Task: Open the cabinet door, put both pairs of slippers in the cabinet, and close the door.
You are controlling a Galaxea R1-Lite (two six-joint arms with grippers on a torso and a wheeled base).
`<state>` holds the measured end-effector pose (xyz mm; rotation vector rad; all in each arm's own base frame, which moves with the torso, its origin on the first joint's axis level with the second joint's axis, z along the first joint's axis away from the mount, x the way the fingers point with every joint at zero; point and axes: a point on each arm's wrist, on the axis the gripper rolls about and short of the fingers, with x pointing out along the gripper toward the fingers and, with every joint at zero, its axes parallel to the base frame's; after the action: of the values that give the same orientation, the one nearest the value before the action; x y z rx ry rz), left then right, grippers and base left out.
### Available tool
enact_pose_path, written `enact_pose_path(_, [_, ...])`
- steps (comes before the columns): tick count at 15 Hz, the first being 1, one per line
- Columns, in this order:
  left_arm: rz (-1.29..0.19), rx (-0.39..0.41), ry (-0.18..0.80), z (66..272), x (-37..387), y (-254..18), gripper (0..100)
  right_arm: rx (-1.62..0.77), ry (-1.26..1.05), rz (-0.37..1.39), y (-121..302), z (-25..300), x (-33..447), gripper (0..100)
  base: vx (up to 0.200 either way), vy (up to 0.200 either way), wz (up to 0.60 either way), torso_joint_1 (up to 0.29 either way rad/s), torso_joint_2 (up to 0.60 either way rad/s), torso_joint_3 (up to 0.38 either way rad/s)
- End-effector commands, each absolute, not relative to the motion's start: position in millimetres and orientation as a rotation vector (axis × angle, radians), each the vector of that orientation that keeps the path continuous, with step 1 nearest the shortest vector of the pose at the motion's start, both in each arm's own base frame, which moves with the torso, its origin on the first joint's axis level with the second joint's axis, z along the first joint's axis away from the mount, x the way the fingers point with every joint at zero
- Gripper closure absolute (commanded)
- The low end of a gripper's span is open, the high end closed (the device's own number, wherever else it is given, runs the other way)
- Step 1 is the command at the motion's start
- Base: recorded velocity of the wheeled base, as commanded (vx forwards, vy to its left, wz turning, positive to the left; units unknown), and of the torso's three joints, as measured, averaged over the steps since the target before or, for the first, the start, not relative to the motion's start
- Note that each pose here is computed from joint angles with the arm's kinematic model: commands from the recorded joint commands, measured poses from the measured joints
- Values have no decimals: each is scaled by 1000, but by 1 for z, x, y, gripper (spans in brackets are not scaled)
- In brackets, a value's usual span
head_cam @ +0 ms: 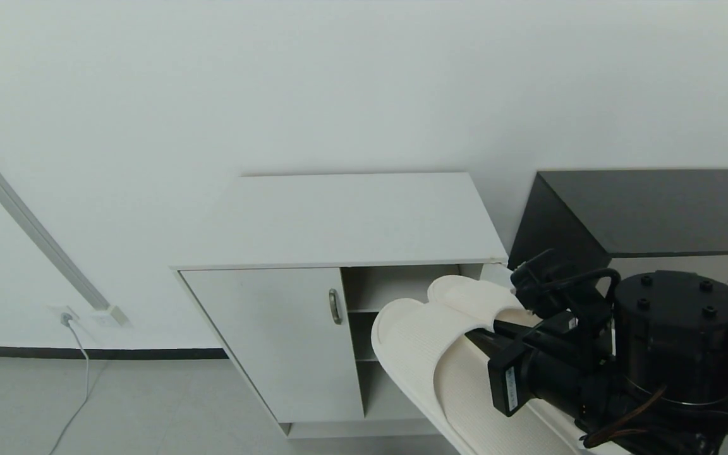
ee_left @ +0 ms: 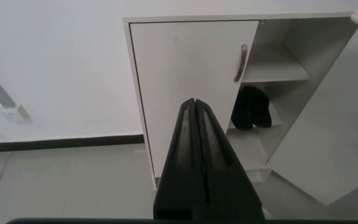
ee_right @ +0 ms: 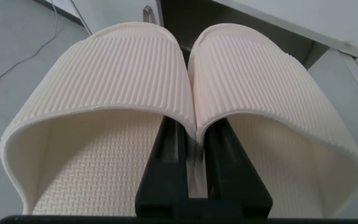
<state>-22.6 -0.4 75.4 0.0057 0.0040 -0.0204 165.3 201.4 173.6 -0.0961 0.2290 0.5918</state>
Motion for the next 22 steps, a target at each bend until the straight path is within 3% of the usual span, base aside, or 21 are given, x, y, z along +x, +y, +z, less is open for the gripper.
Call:
enact_pose_path(1, [-20, 6, 5, 75, -23, 0, 100, -104, 239, 591, 203, 168, 166, 100, 0, 0, 0, 0, 0, 0])
enact_pose_path(7, [-20, 5, 5, 75, -23, 0, 100, -102, 237, 591, 204, 167, 167, 100, 0, 0, 0, -150, 350, 193])
enact_pose_path(22, [-20, 5, 5, 75, -23, 0, 100, -110, 248, 591, 205, 163, 168, 100, 0, 0, 0, -210, 526, 316])
